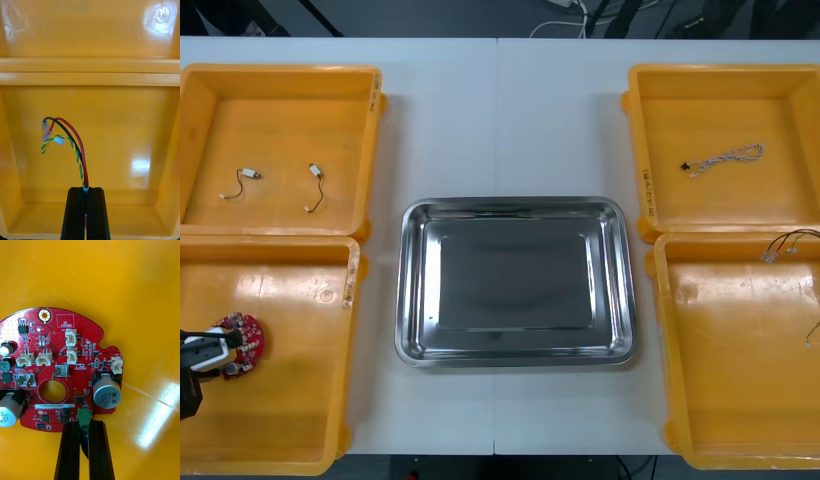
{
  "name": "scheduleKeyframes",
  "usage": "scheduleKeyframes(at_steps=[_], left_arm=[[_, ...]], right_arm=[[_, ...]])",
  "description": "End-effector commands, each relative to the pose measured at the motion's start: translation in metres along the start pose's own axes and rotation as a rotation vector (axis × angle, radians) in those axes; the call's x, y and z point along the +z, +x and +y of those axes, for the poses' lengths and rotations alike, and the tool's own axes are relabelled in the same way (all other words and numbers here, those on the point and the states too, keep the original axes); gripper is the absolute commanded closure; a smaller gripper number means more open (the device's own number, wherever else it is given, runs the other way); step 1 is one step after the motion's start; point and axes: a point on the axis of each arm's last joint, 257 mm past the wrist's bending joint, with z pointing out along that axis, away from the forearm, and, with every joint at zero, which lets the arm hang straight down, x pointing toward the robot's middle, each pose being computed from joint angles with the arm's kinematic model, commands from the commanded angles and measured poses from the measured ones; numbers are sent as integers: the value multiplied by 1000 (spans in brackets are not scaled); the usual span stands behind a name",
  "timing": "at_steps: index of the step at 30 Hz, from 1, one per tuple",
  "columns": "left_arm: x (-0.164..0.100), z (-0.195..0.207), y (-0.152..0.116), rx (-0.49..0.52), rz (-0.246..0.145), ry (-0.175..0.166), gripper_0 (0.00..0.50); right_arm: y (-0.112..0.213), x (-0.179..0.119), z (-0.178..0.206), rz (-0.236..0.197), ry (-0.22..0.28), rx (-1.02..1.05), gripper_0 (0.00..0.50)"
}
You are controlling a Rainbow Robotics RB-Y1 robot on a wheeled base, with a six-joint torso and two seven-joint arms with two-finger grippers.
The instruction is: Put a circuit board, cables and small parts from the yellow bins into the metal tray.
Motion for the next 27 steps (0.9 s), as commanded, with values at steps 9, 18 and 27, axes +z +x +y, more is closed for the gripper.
scheduleKeyframes(at_steps=[9,18,27], left_arm=[[-7,34,-20,59,-21,-40,500],[-29,52,-35,25,-12,-31,500],[-57,58,-53,-58,4,-11,500]], right_arm=[[-27,-28,22,-96,-43,-167,500],[-36,-25,49,-87,-50,-277,500],[-42,-13,84,-65,-44,-414,500]])
